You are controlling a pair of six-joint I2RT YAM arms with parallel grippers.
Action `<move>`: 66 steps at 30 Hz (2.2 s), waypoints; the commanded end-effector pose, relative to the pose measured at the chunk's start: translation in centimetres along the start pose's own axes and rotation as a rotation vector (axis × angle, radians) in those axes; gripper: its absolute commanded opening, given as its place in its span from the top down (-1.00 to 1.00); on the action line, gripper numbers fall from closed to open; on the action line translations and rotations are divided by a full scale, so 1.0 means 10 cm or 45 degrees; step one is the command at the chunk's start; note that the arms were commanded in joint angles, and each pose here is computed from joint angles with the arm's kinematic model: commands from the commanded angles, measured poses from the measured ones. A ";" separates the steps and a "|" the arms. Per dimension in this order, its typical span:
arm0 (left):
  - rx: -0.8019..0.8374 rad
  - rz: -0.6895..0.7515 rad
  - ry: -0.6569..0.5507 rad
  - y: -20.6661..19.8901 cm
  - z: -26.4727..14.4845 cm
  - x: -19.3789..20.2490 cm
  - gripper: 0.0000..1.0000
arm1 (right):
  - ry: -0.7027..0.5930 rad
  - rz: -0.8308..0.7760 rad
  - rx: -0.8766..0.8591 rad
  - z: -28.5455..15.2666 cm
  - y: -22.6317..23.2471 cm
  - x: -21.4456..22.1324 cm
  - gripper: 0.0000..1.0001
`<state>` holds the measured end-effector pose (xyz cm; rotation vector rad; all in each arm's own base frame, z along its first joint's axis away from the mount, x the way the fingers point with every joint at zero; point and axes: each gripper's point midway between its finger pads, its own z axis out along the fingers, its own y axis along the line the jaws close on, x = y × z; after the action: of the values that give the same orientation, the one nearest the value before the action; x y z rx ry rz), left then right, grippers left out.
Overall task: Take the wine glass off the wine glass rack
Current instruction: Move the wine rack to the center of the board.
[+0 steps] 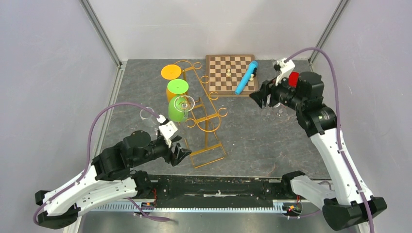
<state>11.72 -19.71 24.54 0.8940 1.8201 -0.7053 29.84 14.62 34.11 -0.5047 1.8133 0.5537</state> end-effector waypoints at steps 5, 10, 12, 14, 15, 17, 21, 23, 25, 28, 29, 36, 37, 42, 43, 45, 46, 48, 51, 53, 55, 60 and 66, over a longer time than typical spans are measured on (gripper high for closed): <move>-0.087 -0.069 -0.159 0.12 -0.13 -0.20 -0.45 | -0.108 -0.273 -0.356 -0.15 0.71 0.24 -0.32; -0.161 -0.089 -0.256 0.23 -0.26 -0.30 -0.40 | -0.138 -0.373 -0.540 -0.22 1.01 0.60 -0.36; -0.192 -0.099 -0.296 0.28 -0.31 -0.33 -0.40 | -0.180 -0.389 -0.597 -0.22 1.10 0.71 -0.39; -0.231 -0.108 -0.321 0.33 -0.35 -0.35 -0.39 | -0.225 -0.379 -0.639 -0.21 1.17 0.75 -0.40; -0.254 -0.113 -0.332 0.37 -0.37 -0.35 -0.39 | -0.262 -0.368 -0.662 -0.21 1.21 0.74 -0.40; -0.283 -0.120 -0.343 0.41 -0.39 -0.36 -0.39 | -0.324 -0.351 -0.682 -0.18 1.25 0.75 -0.40; -0.308 -0.129 -0.355 0.45 -0.41 -0.36 -0.39 | -0.452 -0.349 -0.761 -0.18 1.39 0.81 -0.40; -0.325 -0.128 -0.354 0.47 -0.42 -0.36 -0.39 | -0.478 -0.346 -0.796 -0.15 1.46 0.85 -0.41; -0.341 -0.129 -0.352 0.49 -0.41 -0.35 -0.40 | -0.492 -0.357 -0.850 -0.12 1.55 0.89 -0.40; -0.347 -0.128 -0.351 0.50 -0.42 -0.35 -0.39 | -0.499 -0.383 -0.909 -0.07 1.69 0.92 -0.40; -0.347 -0.127 -0.351 0.50 -0.42 -0.35 -0.39 | -0.507 -0.401 -0.928 -0.05 1.74 0.93 -0.40; -0.350 -0.135 -0.374 0.51 -0.46 -0.36 -0.39 | -0.566 -0.448 -1.036 0.06 1.92 0.91 -0.37; -0.350 -0.136 -0.380 0.51 -0.47 -0.36 -0.39 | -0.581 -0.441 -1.047 0.08 1.95 0.88 -0.37; -0.354 -0.134 -0.377 0.52 -0.47 -0.35 -0.40 | -0.623 -0.395 -1.115 0.14 2.08 0.84 -0.34; -0.355 -0.134 -0.377 0.52 -0.47 -0.35 -0.40 | -0.631 -0.390 -1.121 0.15 2.10 0.83 -0.33; -0.356 -0.133 -0.372 0.52 -0.46 -0.34 -0.40 | -0.646 -0.376 -1.135 0.17 2.14 0.82 -0.33; -0.357 -0.132 -0.372 0.52 -0.46 -0.34 -0.40 | -0.657 -0.376 -1.143 0.17 2.16 0.80 -0.32; -0.355 -0.134 -0.375 0.52 -0.46 -0.35 -0.40 | -0.656 -0.372 -1.164 0.19 2.21 0.79 -0.28; -0.356 -0.132 -0.369 0.52 -0.46 -0.34 -0.40 | -0.662 -0.364 -1.197 0.21 2.30 0.79 -0.23; -0.357 -0.131 -0.365 0.52 -0.45 -0.34 -0.40 | -0.668 -0.356 -1.206 0.23 2.34 0.78 -0.22; -0.360 -0.132 -0.367 0.53 -0.45 -0.34 -0.40 | -0.672 -0.349 -1.205 0.27 2.36 0.77 -0.21; -0.369 -0.131 -0.364 0.54 -0.45 -0.33 -0.40 | -0.670 -0.326 -1.218 0.35 2.42 0.75 -0.08; -0.372 -0.129 -0.355 0.54 -0.43 -0.32 -0.40 | -0.669 -0.323 -1.202 0.43 2.44 0.73 0.09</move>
<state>14.47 -13.91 28.04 0.5617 1.6748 -0.5444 16.45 35.59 25.73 -1.1079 1.0009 1.2449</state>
